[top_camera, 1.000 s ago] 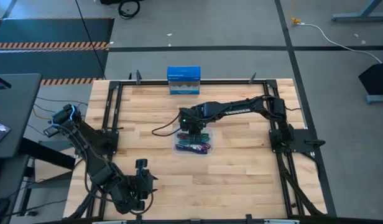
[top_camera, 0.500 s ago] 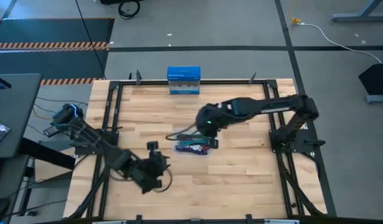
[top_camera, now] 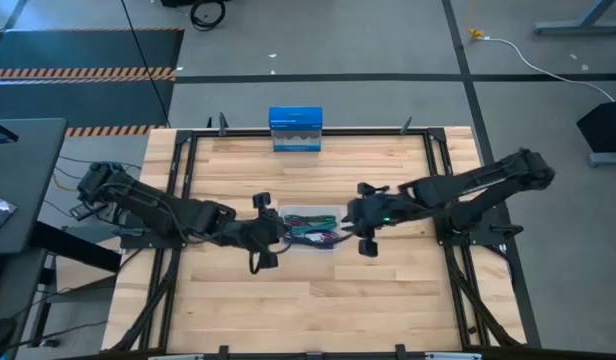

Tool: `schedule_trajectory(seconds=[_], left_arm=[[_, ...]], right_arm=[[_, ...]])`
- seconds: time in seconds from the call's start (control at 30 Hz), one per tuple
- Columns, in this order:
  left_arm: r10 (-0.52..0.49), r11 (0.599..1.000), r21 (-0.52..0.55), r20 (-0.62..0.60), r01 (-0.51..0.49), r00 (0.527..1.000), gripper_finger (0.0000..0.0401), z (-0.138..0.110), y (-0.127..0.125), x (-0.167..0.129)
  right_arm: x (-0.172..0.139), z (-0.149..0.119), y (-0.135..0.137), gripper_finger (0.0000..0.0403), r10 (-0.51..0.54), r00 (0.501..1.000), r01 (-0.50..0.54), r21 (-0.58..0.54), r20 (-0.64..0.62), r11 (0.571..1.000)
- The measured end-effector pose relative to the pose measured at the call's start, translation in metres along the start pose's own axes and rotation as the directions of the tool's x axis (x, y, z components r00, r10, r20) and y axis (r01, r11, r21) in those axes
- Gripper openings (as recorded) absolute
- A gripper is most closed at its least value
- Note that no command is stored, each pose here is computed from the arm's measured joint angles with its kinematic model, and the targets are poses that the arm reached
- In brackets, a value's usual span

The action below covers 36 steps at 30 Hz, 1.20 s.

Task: Pick and place USB-C Cables
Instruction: Return to Home Position

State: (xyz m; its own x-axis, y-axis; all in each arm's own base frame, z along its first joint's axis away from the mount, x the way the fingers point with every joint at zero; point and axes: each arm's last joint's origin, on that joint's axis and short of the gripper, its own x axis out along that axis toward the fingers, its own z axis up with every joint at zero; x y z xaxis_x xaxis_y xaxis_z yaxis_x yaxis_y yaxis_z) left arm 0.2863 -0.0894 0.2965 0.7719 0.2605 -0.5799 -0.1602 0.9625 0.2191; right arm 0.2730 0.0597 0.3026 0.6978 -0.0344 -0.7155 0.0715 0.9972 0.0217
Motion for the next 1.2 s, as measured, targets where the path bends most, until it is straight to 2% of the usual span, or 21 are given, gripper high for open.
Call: schedule_trajectory(seconds=[0.1,0.2,0.27,0.37,0.5,0.63,0.83,1.0,1.13,1.2], left_arm=[[-0.022,1.0,-0.004,0.089,0.022,0.996,0.0004,0.004,0.012,-0.003],[-0.111,0.992,-0.037,0.223,0.122,0.968,0.0003,-0.003,0.028,-0.004],[-0.139,0.984,-0.063,0.311,0.167,0.94,0.0003,-0.014,0.039,-0.004],[-0.131,0.979,-0.085,0.42,0.183,0.898,0.0002,-0.035,0.056,-0.008],[-0.107,0.977,-0.101,0.525,0.187,0.844,0.0001,-0.066,0.067,-0.015],[-0.086,0.978,-0.097,0.623,0.186,0.778,0.0001,-0.097,0.07,-0.022],[-0.058,0.974,-0.12,0.685,0.191,0.726,0.0001,-0.145,0.073,-0.025],[-0.055,0.963,-0.156,0.682,0.218,0.73,0.0001,-0.173,0.074,-0.026],[-0.057,0.957,-0.173,0.677,0.234,0.734,0.0,-0.19,0.074,-0.026],[-0.065,0.956,-0.175,0.655,0.235,0.753,0.0,-0.198,0.073,-0.025]], right_arm=[[-0.01,-0.015,-0.002,0.0101,0.015,0.994,-0.016,0.003,0.11,1.0],[-0.024,-0.029,-0.008,0.0101,0.011,0.981,-0.013,0.007,0.193,1.0],[-0.033,-0.039,-0.013,0.0098,0.02,0.969,-0.024,0.014,0.247,1.0],[-0.043,-0.052,-0.019,0.0078,0.039,0.938,-0.043,0.003,0.343,0.999],[-0.045,-0.075,-0.025,0.0016,0.052,0.91,-0.053,-0.01,0.41,0.999],[-0.039,-0.1,-0.031,0.001,0.051,0.891,-0.06,0.006,0.451,0.998],[-0.029,-0.131,-0.038,0.0005,0.031,0.857,-0.054,0.03,0.514,0.998],[-0.022,-0.153,-0.043,0.0003,0.038,0.831,-0.071,0.038,0.555,0.997],[-0.013,-0.172,-0.047,0.0003,0.083,0.802,-0.131,0.037,0.592,0.991],[-0.008,-0.179,-0.049,0.0003,0.096,0.781,-0.159,0.048,0.617,0.986]])
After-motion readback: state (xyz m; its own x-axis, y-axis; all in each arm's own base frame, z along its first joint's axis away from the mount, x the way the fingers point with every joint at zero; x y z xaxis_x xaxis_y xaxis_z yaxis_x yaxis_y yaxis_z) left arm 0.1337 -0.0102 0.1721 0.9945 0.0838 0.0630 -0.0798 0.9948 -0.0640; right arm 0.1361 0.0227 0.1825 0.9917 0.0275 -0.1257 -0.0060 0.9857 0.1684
